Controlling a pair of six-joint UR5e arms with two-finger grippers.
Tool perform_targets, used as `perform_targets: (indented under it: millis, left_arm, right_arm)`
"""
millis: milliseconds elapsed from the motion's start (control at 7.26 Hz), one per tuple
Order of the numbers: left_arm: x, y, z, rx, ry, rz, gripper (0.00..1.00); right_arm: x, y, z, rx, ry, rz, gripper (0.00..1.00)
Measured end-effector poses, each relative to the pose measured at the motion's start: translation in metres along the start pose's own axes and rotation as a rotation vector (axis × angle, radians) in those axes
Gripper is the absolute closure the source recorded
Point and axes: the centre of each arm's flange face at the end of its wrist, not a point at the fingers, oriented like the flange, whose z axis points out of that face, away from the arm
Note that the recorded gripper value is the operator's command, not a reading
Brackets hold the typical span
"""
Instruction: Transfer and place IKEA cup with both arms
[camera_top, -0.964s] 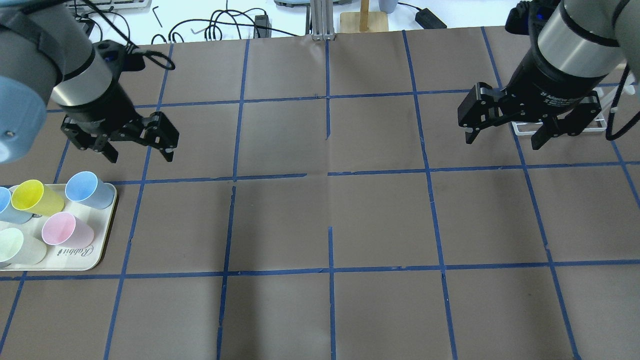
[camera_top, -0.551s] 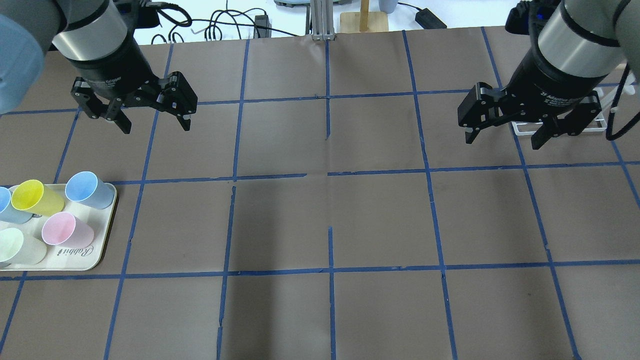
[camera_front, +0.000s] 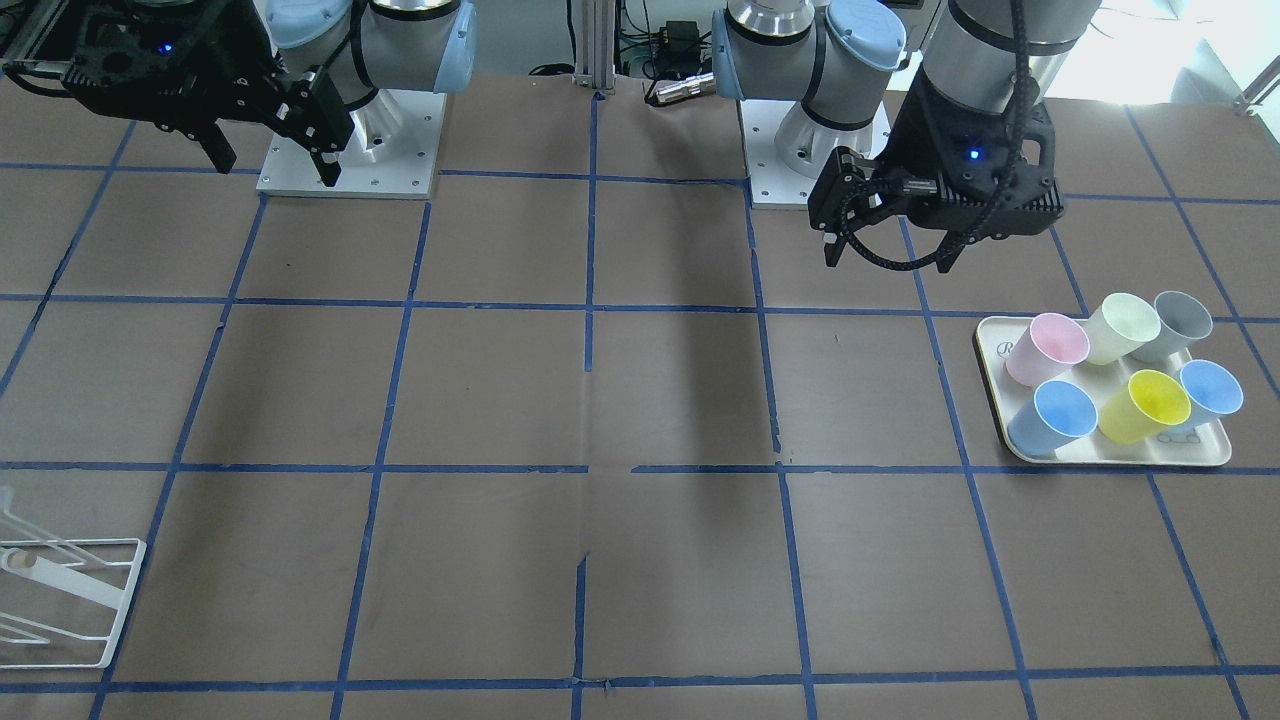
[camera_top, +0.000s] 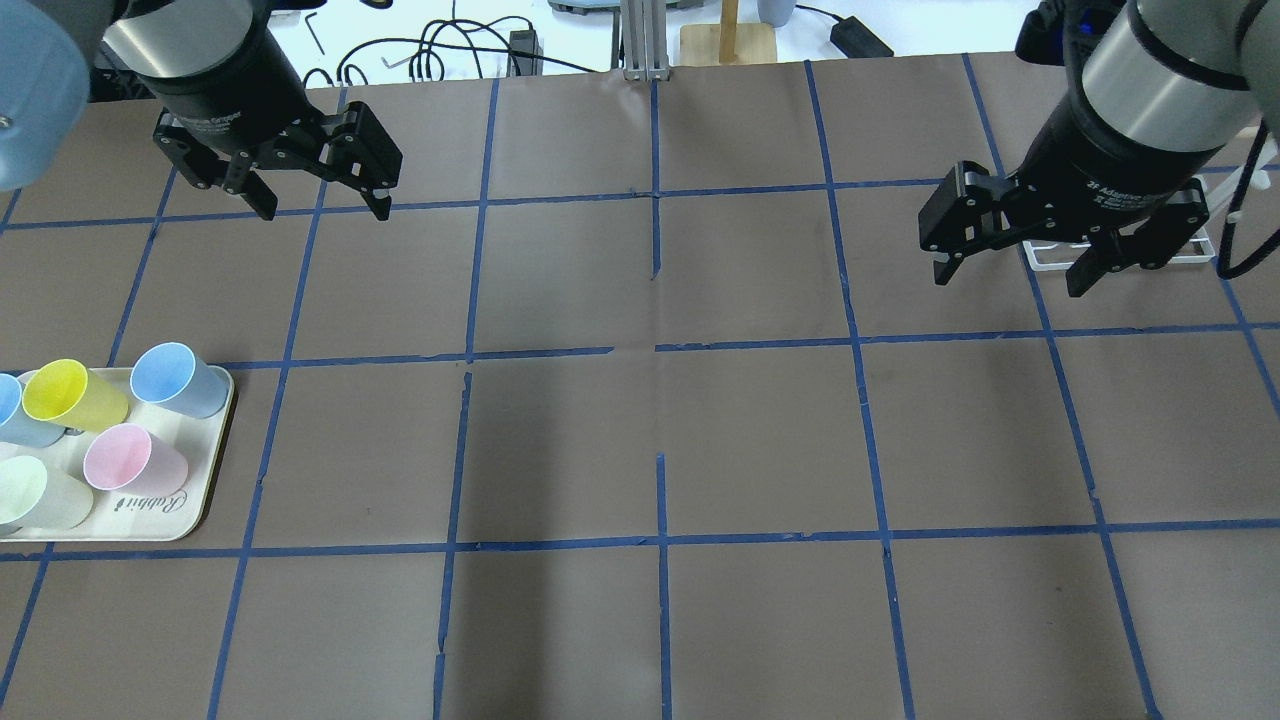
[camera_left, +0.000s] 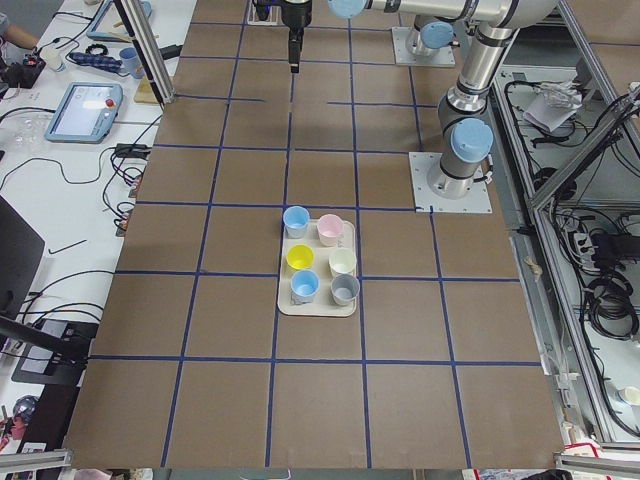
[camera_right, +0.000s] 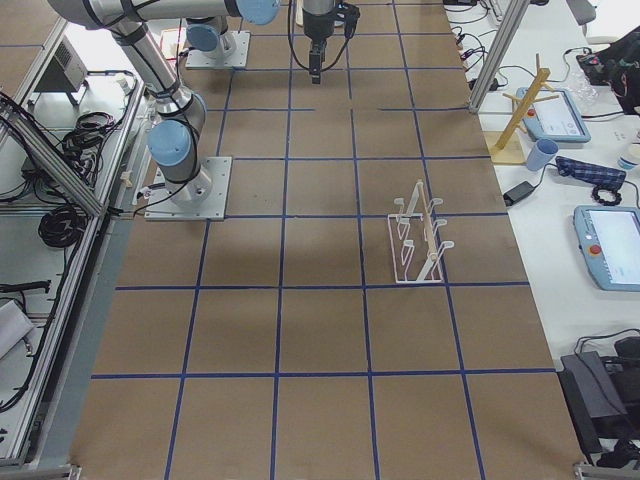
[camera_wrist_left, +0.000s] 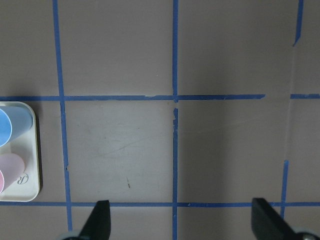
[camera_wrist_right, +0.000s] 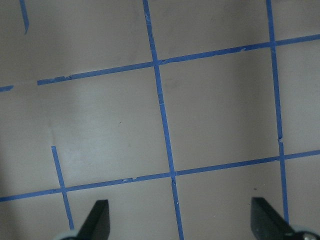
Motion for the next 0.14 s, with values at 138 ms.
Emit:
perform_targets:
  millis: [138]
  left_arm:
    - [0.0003,0.0019,-0.0028,0.011,-0.002,0.005,0.0]
  right_arm:
    - [-0.0001,-0.0001,0.0001,0.0,-0.001,0.001,0.0]
